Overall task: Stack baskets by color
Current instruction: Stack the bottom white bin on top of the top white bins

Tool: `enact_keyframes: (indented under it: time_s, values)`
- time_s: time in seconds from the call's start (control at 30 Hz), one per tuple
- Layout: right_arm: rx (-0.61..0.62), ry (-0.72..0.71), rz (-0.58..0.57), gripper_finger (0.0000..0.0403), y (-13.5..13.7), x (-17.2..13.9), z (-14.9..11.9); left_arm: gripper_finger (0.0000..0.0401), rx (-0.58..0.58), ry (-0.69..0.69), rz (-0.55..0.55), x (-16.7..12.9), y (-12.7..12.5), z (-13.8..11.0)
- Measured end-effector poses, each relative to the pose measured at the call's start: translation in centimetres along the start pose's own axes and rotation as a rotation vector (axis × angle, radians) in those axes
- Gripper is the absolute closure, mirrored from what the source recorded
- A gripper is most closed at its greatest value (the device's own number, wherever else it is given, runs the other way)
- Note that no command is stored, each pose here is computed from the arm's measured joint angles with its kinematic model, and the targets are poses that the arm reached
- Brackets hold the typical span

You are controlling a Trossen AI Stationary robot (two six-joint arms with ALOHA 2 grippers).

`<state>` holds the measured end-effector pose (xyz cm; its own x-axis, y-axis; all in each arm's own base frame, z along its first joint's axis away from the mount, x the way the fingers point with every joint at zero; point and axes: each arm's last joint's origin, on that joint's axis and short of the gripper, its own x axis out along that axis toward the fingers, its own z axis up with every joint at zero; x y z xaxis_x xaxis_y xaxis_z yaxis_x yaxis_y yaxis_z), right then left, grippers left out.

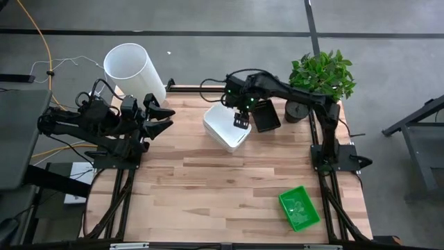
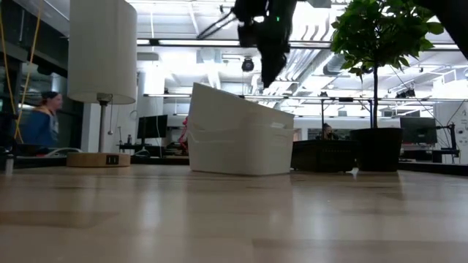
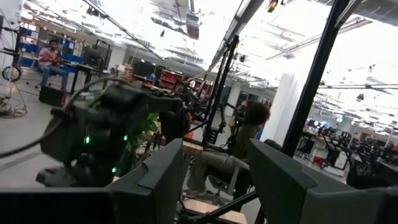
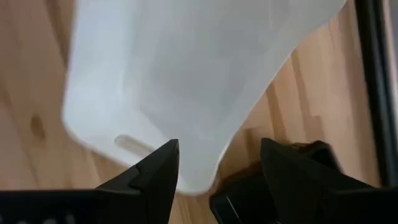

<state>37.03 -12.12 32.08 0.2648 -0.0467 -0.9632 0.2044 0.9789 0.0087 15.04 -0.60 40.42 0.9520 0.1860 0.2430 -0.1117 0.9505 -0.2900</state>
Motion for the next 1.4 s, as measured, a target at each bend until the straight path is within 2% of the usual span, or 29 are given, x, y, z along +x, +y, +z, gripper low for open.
enact_keyframes:
  time_s: [0.2,0.3,0.43,0.57,0.63,0.7,0.83,0.9,1.0,1.23,1.4]
  values:
    - [0.190,-0.116,-0.074,0.0190,-0.3,4.1,-0.8,0.0231,0.021,0.002,0.000,0.0,0.0,0.0]
    - [0.268,-0.119,-0.131,0.0190,-0.6,5.5,-1.2,0.0231,0.034,0.002,0.000,0.0,0.0,0.0]
    - [0.319,-0.126,-0.204,0.0190,-0.5,7.3,-1.6,0.0231,0.034,-0.001,-0.001,0.0,0.0,0.0]
    - [0.335,-0.132,-0.175,0.0193,-0.4,8.1,-1.8,0.0231,0.043,-0.004,-0.001,0.0,0.0,0.0]
    - [0.333,-0.120,-0.183,0.0207,-0.4,8.4,-2.0,0.0231,0.051,-0.005,0.000,0.0,0.0,0.1]
    - [0.333,-0.110,-0.188,0.0239,-0.4,8.5,-2.2,0.0231,0.051,-0.006,0.002,0.0,0.0,0.1]
    - [0.350,-0.100,-0.184,0.0355,-0.4,8.4,-2.2,0.0231,0.051,-0.006,0.002,0.0,0.0,0.1]
    - [0.331,-0.107,-0.176,0.0389,-0.4,8.1,-2.0,0.0231,0.051,-0.006,0.002,0.0,0.0,0.1]
    - [0.321,-0.111,-0.174,0.0387,-0.4,7.0,-1.6,0.0231,0.051,-0.006,0.002,0.0,0.0,0.1]
    - [0.234,-0.133,-0.130,0.0402,-0.3,1.8,-0.2,0.0231,0.051,-0.006,0.002,0.0,0.0,0.1]
    - [0.296,-0.134,-0.108,0.0401,-0.2,0.4,-0.1,0.0231,0.051,-0.006,0.002,0.0,0.0,0.1]
